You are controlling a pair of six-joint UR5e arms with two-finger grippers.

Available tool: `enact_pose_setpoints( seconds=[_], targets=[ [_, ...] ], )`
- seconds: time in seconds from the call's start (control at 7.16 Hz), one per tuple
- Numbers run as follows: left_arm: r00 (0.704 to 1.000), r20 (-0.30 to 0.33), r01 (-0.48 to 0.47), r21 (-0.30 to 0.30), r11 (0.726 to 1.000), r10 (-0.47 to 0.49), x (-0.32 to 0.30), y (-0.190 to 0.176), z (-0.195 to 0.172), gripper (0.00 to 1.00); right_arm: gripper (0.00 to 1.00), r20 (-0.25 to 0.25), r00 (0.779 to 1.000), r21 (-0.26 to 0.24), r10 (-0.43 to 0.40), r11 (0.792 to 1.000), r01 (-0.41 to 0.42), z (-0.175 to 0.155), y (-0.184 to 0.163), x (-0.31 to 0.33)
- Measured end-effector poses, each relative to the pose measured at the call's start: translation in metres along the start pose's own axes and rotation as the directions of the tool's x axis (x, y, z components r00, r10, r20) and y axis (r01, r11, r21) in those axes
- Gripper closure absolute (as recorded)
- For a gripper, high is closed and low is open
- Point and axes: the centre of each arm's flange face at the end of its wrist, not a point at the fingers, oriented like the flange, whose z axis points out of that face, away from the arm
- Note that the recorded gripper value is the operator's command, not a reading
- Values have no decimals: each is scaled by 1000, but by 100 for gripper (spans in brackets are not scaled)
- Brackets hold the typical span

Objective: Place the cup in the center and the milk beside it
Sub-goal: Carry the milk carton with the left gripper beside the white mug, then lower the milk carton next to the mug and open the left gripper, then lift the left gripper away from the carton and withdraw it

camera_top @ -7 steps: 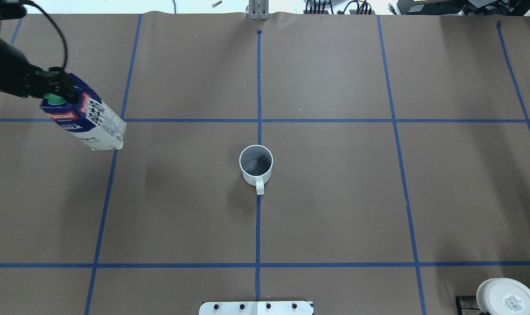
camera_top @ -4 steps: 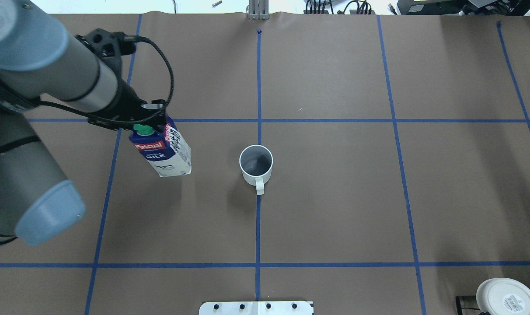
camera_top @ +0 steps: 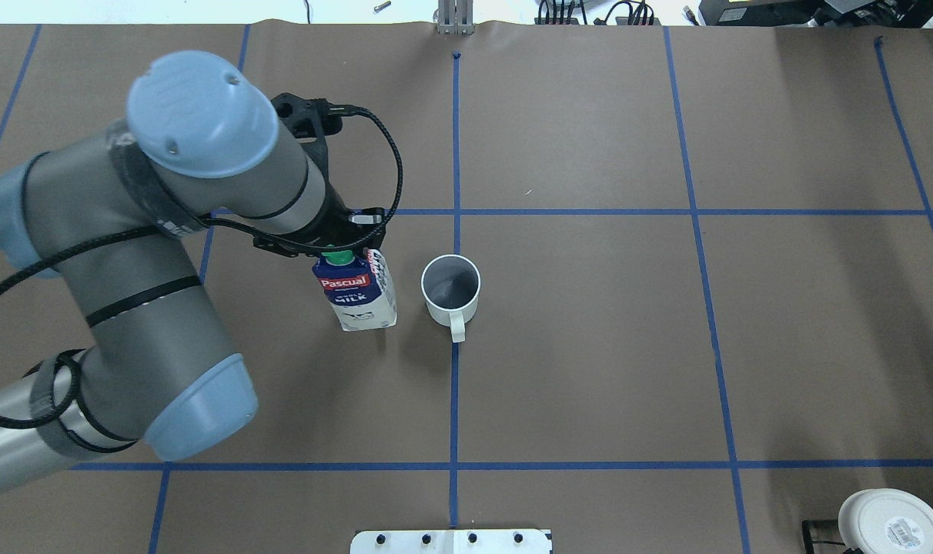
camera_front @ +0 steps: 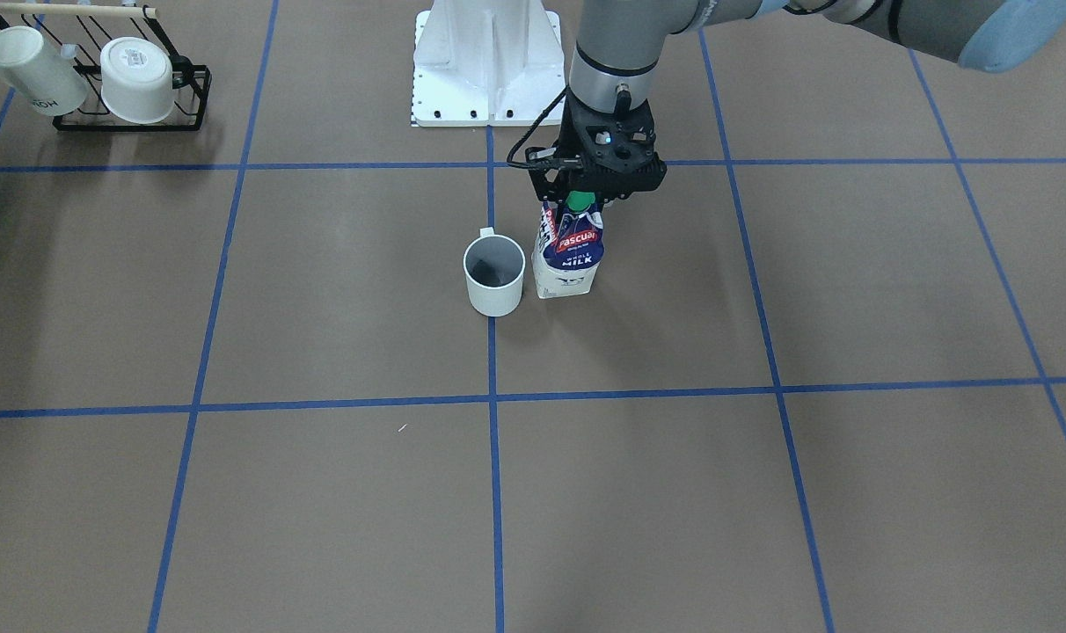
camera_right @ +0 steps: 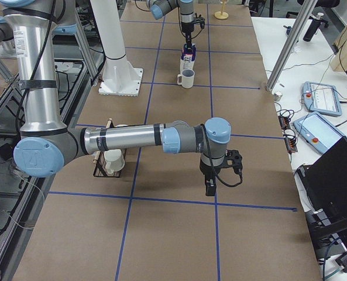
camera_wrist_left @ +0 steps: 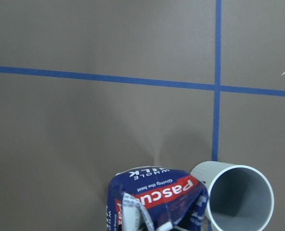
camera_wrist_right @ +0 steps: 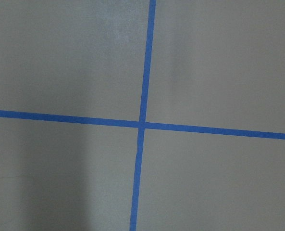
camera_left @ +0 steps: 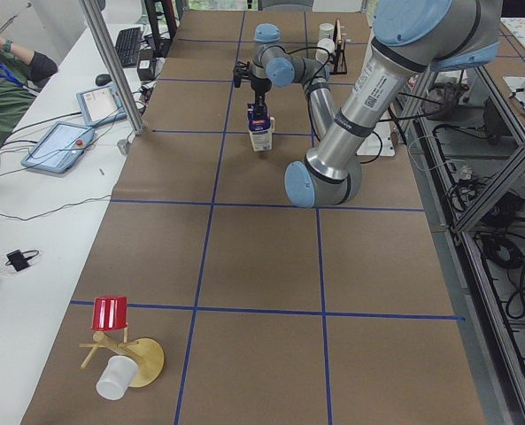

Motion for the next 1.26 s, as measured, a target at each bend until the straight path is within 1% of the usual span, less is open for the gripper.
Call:
enact_pose_setpoints(
  seconds=[0.14,0.28,0.42,0.7,0.84,0.98,1.12,1.26],
  targets=[
    [1000,1,-4,-2,1000,4,3,0,3,54,0,0,1000,0,0,1000,0,0,0,0],
    [1000,2,-8,-4,1000,8,3,-1,6,20,0,0,1000,-2,1,1000,-1,1,0,1],
    [1000,-2,-12,-2,1000,12,3,-2,12,2,0,0,1000,-2,2,1000,-2,1,0,1],
    [1000,-21,-20,7,1000,20,5,-5,17,1,0,0,1000,-2,2,1000,-2,1,0,1],
    [999,-32,-24,19,1000,25,3,-10,10,1,0,0,1000,-2,2,1000,-2,1,0,1],
    [999,-32,-40,41,998,41,-7,-25,-6,1,0,0,1000,-3,2,1000,-2,1,0,1],
    [997,-16,-72,49,996,72,-25,-47,-28,1,0,0,1000,-4,3,1000,-3,2,0,1],
    [993,2,-119,43,992,119,-52,-71,-49,1,0,0,1000,-5,3,1000,-3,2,0,2]
  ],
)
